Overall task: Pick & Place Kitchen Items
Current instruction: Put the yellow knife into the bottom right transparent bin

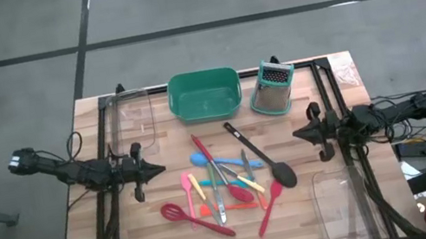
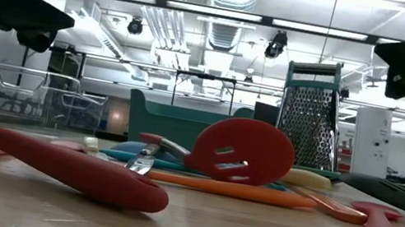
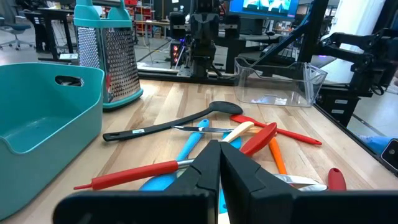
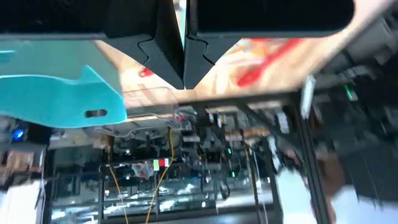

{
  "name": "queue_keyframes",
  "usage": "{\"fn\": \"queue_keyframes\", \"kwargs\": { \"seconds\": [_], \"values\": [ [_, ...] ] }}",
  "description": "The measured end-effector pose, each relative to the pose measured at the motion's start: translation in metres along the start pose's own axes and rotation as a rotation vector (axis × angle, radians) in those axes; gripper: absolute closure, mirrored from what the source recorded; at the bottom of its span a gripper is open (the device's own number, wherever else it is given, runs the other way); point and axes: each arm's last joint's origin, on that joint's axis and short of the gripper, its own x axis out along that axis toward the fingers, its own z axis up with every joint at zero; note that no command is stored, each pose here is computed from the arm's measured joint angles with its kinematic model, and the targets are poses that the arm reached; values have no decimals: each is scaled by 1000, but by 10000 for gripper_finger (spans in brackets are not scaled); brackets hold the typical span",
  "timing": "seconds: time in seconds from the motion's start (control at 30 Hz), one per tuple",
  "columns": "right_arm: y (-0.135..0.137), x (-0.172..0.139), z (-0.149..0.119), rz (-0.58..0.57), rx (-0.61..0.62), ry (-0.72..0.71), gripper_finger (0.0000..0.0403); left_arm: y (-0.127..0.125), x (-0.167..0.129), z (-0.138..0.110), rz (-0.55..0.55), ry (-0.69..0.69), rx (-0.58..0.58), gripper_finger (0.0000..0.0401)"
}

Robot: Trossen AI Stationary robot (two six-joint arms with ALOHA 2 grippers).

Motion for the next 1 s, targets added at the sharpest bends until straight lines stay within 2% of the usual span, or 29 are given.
{"fn": "queue_keyframes", "kwargs": {
  "seconds": [0.17, 0.33, 0.53, 0.73, 0.87, 1.0],
  "values": [
    [2, -1, 15, 27, 73, -152, 394, 0, 0, 0, -1, 0, 0, 389],
    [3, -2, 25, 63, 254, -244, 394, 0, 0, 0, 0, 1, 0, 389],
    [4, 12, 14, 12, 406, -140, 394, 0, 0, 0, 0, 0, 0, 389],
    [4, 32, -10, -75, 568, 43, 394, 0, 0, 0, 0, 0, 0, 389],
    [1, 43, -18, -163, 570, 125, 394, 0, 0, 0, 0, 0, 0, 389],
    [4, 62, -7, -165, 611, 152, 394, 0, 0, 0, 0, 0, 0, 389]
  ]
}}
